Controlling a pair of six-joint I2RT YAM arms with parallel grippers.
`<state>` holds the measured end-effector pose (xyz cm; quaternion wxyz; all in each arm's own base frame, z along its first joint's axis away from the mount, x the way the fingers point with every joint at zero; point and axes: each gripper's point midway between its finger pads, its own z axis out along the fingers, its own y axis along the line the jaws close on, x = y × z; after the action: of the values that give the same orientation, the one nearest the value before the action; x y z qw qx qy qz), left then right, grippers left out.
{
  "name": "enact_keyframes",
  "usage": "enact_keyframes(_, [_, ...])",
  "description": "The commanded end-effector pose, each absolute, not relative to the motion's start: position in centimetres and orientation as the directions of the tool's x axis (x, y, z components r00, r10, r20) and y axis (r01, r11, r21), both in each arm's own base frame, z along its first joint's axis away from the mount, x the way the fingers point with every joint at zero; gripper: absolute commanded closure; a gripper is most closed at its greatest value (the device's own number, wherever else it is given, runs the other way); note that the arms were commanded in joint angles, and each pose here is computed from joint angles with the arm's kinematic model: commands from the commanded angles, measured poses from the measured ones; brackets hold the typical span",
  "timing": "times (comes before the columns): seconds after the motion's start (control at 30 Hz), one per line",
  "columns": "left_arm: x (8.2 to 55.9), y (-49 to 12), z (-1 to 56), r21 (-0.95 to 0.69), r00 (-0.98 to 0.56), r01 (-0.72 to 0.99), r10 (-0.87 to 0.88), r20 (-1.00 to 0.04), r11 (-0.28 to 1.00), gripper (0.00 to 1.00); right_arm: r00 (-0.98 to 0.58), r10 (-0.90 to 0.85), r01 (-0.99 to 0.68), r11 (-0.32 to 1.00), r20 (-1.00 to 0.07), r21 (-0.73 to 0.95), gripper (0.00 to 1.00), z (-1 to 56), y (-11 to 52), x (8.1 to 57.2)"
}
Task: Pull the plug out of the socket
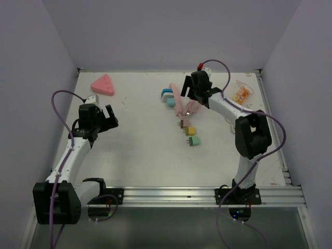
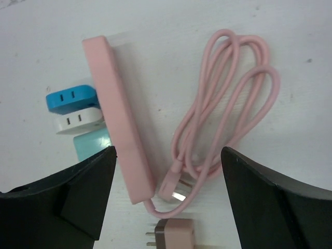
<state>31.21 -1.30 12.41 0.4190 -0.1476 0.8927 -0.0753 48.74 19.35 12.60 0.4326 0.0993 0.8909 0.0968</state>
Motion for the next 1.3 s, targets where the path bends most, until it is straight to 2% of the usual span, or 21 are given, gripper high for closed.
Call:
enact_keyframes(0.0, [32.0,-1.2,13.7,-0.244,-0.583,-0.173,-0.299,-0.756,0.954,0.02,-0.563,0.333,0.291,0.936,-0.757,0.196,0.14,13.8,14.2,49.4])
enact_keyframes(0.47, [32.0,-1.3,13.8,-0.246,-0.583,-0.173,-0.3,-0.755,0.954,0.02,-0.702,0.336,0.316,0.937,-0.628,0.148,0.13,5.5,14.5,51.7])
enact_keyframes(0.57, [32.0,-1.3,13.8,-0.245,-0.583,-0.172,-0.299,-0.755,0.954,0.02,-0.714,0.324,0.288,0.944,-0.62,0.162,0.17,4.8,15.2,52.2])
enact_keyframes(0.63, [32.1,-1.3,13.8,-0.247,-0.582,-0.171,-0.3,-0.756,0.954,0.02,-0.736,0.298,0.252,0.954,-0.607,0.162,0.22,3.8,16.0,52.2])
enact_keyframes(0.7, [32.1,-1.3,13.8,-0.246,-0.581,-0.17,-0.299,-0.757,0.954,0.02,-0.753,0.28,0.202,0.96,-0.596,0.196,0.35,3.4,17.3,52.5])
enact_keyframes(0.73, [32.1,-1.3,13.8,-0.247,-0.582,-0.171,-0.3,-0.756,0.954,0.02,-0.756,0.263,0.175,0.964,-0.6,0.201,0.46,3.4,18.0,52.7])
enact_keyframes(0.83, [32.1,-1.3,13.9,-0.249,-0.581,-0.172,-0.302,-0.756,0.953,0.02,-0.773,0.226,0.105,0.967,-0.592,0.232,0.61,3.2,20.3,52.8])
enact_keyframes(0.87, [32.1,-1.3,13.8,-0.247,-0.581,-0.172,-0.3,-0.757,0.954,0.02,-0.769,0.223,0.087,0.965,-0.6,0.247,0.7,3.8,21.0,53.2])
enact_keyframes(0.93, [32.1,-1.3,13.8,-0.247,-0.581,-0.172,-0.3,-0.757,0.954,0.02,-0.787,0.19,0.036,0.964,-0.587,0.264,0.81,3.5,23.0,52.7])
enact_keyframes(1.13, [32.1,-1.2,13.9,-0.246,-0.58,-0.173,-0.3,-0.757,0.954,0.02,-0.802,0.09,-0.137,0.935,-0.59,0.328,0.98,4.3,30.0,50.7])
enact_keyframes(1.27, [32.1,-1.1,13.9,-0.243,-0.578,-0.176,-0.3,-0.759,0.954,0.02,-0.814,-0.013,-0.256,0.905,-0.581,0.339,1.0,3.7,34.0,47.9])
